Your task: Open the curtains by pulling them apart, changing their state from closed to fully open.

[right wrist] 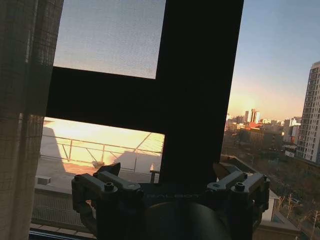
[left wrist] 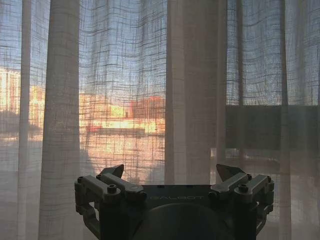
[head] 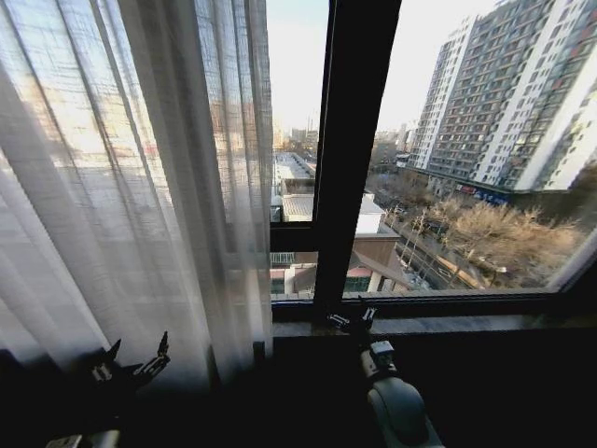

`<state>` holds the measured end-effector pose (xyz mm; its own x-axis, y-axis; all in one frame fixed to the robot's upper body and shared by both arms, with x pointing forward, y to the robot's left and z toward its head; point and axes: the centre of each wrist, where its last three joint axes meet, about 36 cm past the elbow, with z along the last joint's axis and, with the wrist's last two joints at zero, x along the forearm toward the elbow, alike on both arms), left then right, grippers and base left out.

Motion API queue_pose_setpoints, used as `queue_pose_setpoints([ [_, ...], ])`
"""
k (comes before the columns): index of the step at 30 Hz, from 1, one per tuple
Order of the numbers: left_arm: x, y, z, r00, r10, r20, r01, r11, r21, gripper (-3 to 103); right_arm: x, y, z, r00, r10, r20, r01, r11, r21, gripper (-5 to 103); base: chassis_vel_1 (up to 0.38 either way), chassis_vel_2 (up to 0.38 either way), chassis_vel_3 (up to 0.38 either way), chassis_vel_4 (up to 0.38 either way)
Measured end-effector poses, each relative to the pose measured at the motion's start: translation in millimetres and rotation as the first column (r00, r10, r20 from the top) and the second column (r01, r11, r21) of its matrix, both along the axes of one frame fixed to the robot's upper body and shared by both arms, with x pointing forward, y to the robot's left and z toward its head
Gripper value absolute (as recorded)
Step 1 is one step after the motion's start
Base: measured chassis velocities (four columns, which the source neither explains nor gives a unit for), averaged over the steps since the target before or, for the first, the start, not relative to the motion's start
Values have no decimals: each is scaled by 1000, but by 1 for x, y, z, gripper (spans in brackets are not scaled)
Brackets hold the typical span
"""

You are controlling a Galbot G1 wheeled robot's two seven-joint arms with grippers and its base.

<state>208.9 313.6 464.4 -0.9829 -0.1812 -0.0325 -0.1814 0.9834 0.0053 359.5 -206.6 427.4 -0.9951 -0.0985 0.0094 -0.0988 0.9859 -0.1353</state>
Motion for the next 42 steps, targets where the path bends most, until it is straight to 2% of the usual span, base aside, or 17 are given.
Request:
queue_pose_setpoints([
  [3,3,1,-1,1000,-6,-16,6,1000,-8,100,2,-1,-2,1000,-13,-3,13,1000,-1,100,0,0,0,0],
  [8,28,1,5,999,-36,-40,35,999,-22,100,7,-10,-4,999,-48,-6,48,999,5,100,0,0,0,0],
  [14,78,3,8,993,-112,-45,112,994,-2,100,7,-15,-4,998,-64,-7,64,998,1,100,0,0,0,0],
  [18,103,8,4,987,-147,-63,146,989,-19,100,6,-17,-3,998,-70,-4,70,998,-3,100,0,0,0,0],
  [21,139,10,0,978,-194,-79,192,981,-34,100,7,-22,-2,996,-86,0,86,996,-12,100,0,0,0,0],
  [23,151,9,-1,974,-210,-82,208,978,-33,100,7,-24,-2,996,-90,2,90,996,-14,100,0,0,0,0],
  [25,174,6,-3,967,-238,-88,236,971,-30,100,7,-26,-1,995,-97,5,97,995,-17,100,0,0,0,0],
  [27,182,4,-3,964,-250,-88,249,968,-32,100,7,-26,-1,995,-98,6,98,995,-17,100,0,0,0,0],
  [31,222,-8,-6,950,-298,-98,294,955,-49,100,6,-27,0,994,-107,12,108,994,-25,100,0,0,0,0],
  [34,239,-15,-12,943,-314,-110,309,949,-60,100,6,-27,0,994,-112,15,113,993,-33,100,0,0,0,0],
  [38,255,-21,-19,939,-322,-122,315,947,-69,100,7,-27,-2,993,-117,12,118,992,-34,100,0,0,0,0],
  [41,268,-25,-26,942,-312,-127,307,950,-55,101,7,-27,-2,992,-122,15,122,992,-32,100,0,0,0,0],
  [42,273,-27,-32,944,-303,-129,301,953,-34,96,7,-28,-2,992,-126,21,126,992,-31,100,0,0,0,0],
])
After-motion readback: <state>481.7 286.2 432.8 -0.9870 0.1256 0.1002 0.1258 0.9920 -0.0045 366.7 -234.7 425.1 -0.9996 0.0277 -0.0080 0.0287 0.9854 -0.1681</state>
